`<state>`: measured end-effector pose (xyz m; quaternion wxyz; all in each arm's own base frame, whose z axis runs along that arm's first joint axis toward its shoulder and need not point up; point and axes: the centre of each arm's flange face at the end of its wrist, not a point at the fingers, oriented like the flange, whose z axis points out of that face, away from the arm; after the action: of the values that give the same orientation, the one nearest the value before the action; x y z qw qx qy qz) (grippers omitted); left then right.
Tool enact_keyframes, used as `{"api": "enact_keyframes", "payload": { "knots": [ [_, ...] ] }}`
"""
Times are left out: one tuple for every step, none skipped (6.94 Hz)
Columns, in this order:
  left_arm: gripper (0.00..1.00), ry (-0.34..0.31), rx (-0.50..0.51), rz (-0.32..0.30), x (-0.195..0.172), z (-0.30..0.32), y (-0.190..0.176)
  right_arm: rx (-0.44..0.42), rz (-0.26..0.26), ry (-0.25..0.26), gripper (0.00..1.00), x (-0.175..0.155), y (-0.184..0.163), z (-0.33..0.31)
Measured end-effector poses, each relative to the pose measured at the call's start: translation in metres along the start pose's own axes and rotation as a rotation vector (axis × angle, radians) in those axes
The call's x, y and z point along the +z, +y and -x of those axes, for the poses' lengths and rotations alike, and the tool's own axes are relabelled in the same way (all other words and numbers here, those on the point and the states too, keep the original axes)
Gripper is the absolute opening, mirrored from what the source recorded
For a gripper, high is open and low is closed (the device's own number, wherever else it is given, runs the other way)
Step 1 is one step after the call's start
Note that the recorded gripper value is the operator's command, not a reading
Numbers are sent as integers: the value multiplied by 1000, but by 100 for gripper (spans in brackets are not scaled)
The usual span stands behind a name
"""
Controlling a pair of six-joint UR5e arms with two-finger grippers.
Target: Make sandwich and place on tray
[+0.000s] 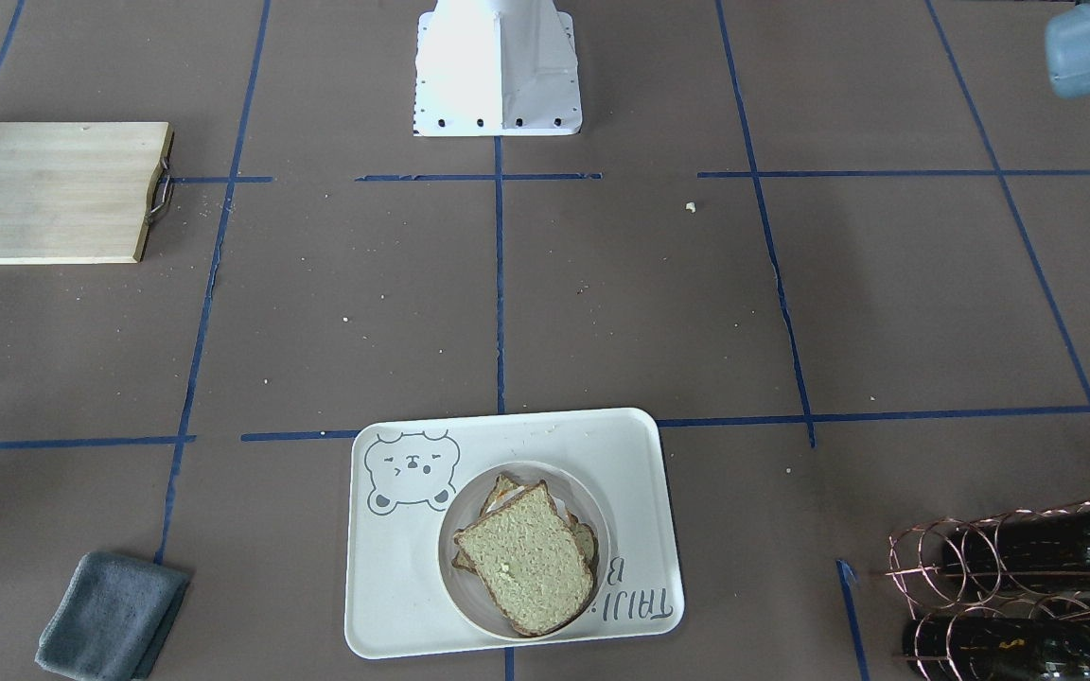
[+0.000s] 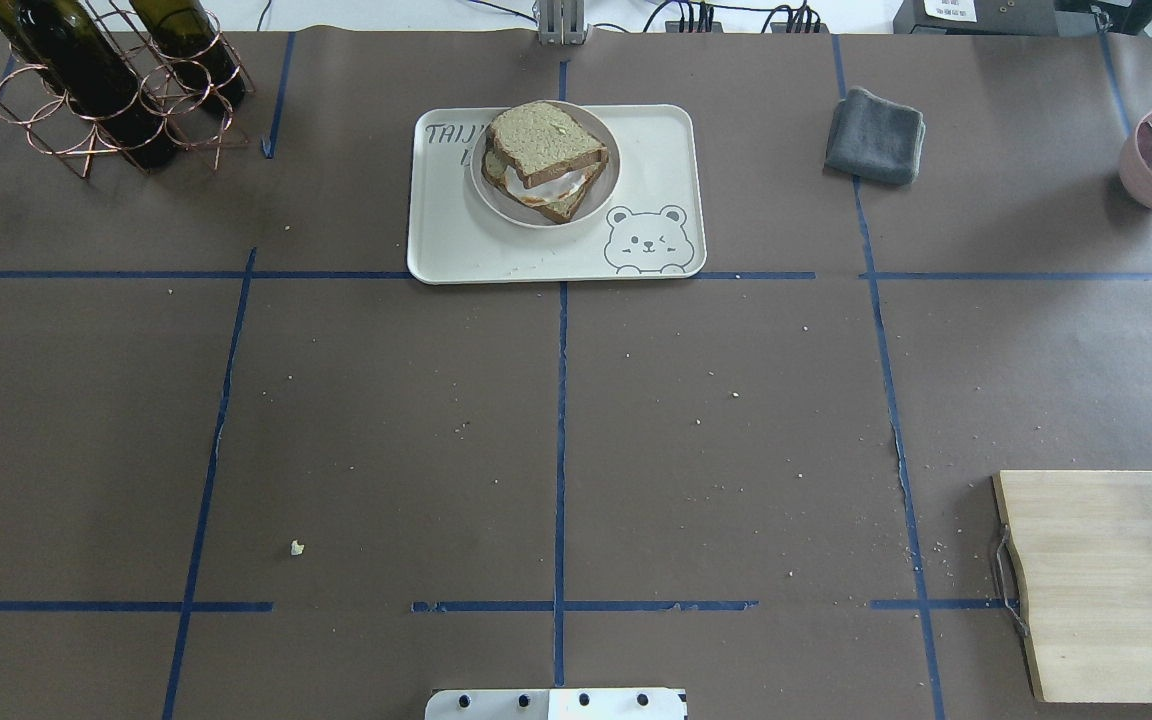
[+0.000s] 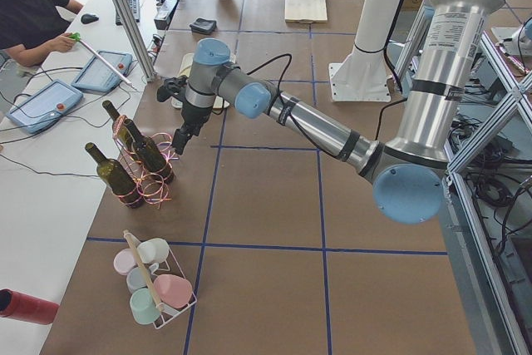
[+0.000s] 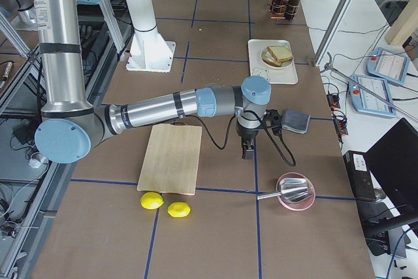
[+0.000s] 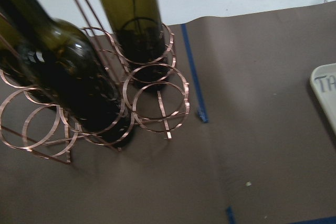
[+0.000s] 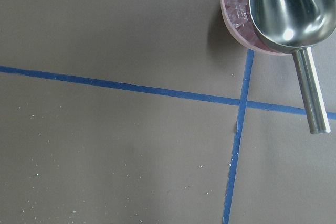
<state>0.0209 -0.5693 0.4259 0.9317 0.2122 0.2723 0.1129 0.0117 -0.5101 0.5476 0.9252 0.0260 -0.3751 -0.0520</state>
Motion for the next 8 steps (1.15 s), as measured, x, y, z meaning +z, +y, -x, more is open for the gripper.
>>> {"api": "enact_keyframes", "payload": {
  "knots": [
    [100,27,34,65,-5,30,15,9,4,-15,100,1,2,-3],
    [100,59,46,108,-5,46,31,16,3,-29,100,1,3,-5],
    [100,86,34,146,6,56,48,23,-2,-39,100,-2,4,-8],
    [100,101,6,192,26,67,60,31,-3,-43,100,-2,5,-11],
    [100,111,-25,238,48,80,68,41,3,-45,100,0,6,-16],
    [100,117,-61,286,69,95,80,54,13,-45,100,5,9,-22],
    [100,127,-100,318,81,109,96,76,21,-48,100,10,12,-33],
    [100,155,-143,336,88,122,114,108,29,-66,100,14,15,-48]
  ]
}}
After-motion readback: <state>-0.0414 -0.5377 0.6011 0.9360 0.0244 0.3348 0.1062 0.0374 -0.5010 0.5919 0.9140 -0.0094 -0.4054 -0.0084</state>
